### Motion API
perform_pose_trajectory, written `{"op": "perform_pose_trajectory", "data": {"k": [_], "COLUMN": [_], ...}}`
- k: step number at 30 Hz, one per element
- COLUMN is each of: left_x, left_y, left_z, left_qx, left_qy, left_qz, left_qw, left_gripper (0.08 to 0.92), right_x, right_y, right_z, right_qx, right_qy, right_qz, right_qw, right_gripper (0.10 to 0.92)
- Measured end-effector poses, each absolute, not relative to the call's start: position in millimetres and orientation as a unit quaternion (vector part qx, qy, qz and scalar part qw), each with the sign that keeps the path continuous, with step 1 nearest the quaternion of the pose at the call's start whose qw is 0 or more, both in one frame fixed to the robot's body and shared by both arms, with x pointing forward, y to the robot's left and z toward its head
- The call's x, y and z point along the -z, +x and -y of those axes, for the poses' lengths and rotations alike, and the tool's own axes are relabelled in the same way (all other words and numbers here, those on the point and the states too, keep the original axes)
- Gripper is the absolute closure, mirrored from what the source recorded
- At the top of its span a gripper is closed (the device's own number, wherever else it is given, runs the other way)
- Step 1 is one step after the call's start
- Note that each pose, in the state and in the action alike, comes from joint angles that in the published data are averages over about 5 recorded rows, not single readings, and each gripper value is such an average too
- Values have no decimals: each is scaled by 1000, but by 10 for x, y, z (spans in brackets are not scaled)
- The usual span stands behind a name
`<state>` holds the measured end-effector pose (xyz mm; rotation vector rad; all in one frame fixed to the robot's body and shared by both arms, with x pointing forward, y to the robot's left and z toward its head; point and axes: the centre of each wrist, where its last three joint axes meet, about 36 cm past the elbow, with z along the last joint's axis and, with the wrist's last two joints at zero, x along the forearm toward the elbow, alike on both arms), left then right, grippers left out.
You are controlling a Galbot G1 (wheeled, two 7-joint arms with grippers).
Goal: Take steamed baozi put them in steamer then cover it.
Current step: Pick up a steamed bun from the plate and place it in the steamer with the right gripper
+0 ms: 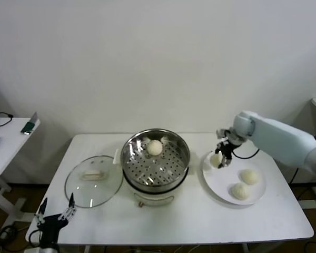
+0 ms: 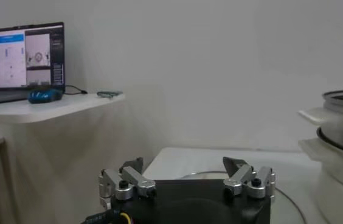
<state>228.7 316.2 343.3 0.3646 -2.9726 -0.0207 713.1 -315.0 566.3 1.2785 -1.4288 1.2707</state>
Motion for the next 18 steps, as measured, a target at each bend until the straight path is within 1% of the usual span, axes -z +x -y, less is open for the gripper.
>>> {"op": "perform_pose_trajectory", "data": {"k": [6, 9, 13, 18], "left_x": [-3470, -3494, -3535, -3585], "left_y": [2287, 2292, 2320, 2363], "left_z": [-3133, -3128, -3130, -3145], "left_qx": [0, 0, 4, 13], "left_qy": [115, 110, 104, 96], "left_qz": [991, 992, 993, 994], "left_qw": [71, 69, 63, 55], "left_gripper": [177, 177, 177, 177], "right_x": [-6445, -6747, -7001, -7161], "right_y": [7236, 7234, 7194, 7133], "right_z": [2859, 2648, 2289, 1787], "right_qx": [-509, -505, -498, -495], "right_qy": [507, 514, 532, 555], "right_qz": [585, 593, 594, 588], "right_qw": [378, 360, 339, 319], "right_gripper": [327, 327, 327, 327]}}
